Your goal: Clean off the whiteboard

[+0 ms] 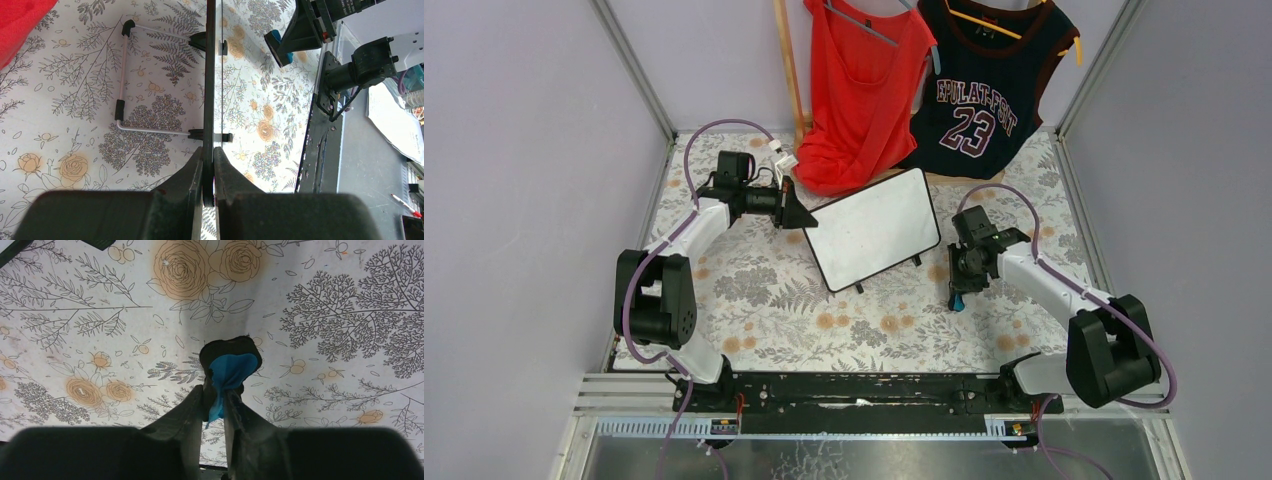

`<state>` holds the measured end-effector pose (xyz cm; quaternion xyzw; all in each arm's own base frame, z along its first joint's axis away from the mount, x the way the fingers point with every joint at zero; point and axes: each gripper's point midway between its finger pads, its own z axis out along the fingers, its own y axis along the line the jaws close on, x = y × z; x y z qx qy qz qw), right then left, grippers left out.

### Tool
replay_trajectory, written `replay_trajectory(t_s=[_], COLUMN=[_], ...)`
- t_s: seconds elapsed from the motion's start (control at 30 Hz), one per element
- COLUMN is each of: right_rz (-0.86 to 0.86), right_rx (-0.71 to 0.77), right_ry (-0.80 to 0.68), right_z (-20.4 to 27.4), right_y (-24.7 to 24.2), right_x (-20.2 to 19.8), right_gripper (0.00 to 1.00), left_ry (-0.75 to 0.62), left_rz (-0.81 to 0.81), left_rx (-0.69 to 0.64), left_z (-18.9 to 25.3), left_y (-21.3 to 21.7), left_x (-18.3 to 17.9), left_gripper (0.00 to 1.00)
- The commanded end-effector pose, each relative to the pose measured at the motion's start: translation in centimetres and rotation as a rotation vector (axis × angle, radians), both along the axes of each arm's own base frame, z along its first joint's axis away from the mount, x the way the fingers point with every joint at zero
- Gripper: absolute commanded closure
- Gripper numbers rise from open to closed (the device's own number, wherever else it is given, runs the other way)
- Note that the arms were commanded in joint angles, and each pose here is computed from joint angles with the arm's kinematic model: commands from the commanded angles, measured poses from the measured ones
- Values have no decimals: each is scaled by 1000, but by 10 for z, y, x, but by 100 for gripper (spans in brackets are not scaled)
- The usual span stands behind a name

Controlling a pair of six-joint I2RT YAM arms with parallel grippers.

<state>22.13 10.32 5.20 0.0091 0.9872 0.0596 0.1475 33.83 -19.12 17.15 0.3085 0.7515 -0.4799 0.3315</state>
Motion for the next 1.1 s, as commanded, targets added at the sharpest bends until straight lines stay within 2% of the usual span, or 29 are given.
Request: replay_trajectory(t_s=[0.0, 0.3, 0.43, 0.53, 0.7, 0.87, 0.97, 1.07], right_rz=[31, 44, 56, -5, -26, -20, 2, -33], right_rx=[28, 21, 151, 26, -50, -49, 29, -19], right_ry=[-41, -4, -59, -72, -64, -31, -28, -32], right_z=[10, 2, 13, 17, 17, 9, 7, 3], right_y=[6, 7, 27, 4, -11, -10, 5, -5], right_x=[14, 11, 14, 18, 11, 7, 8, 8], right_gripper=[69, 60, 60, 60, 56, 55, 55, 55], left_ry=[26, 23, 23, 24, 26, 26, 21, 15], left_rz=[6, 10, 11, 11, 10, 13, 15, 18], left_rx=[81, 85, 85, 87, 86, 86, 88, 94], left_z=[-27, -26, -26, -27, -27, -26, -25, -25], left_y=[2, 2, 2, 2, 2, 2, 3, 3], left_x=[-8, -9, -9, -10, -9, -8, -9, -9], left_gripper=[100, 100, 100, 100, 100, 100, 100, 100])
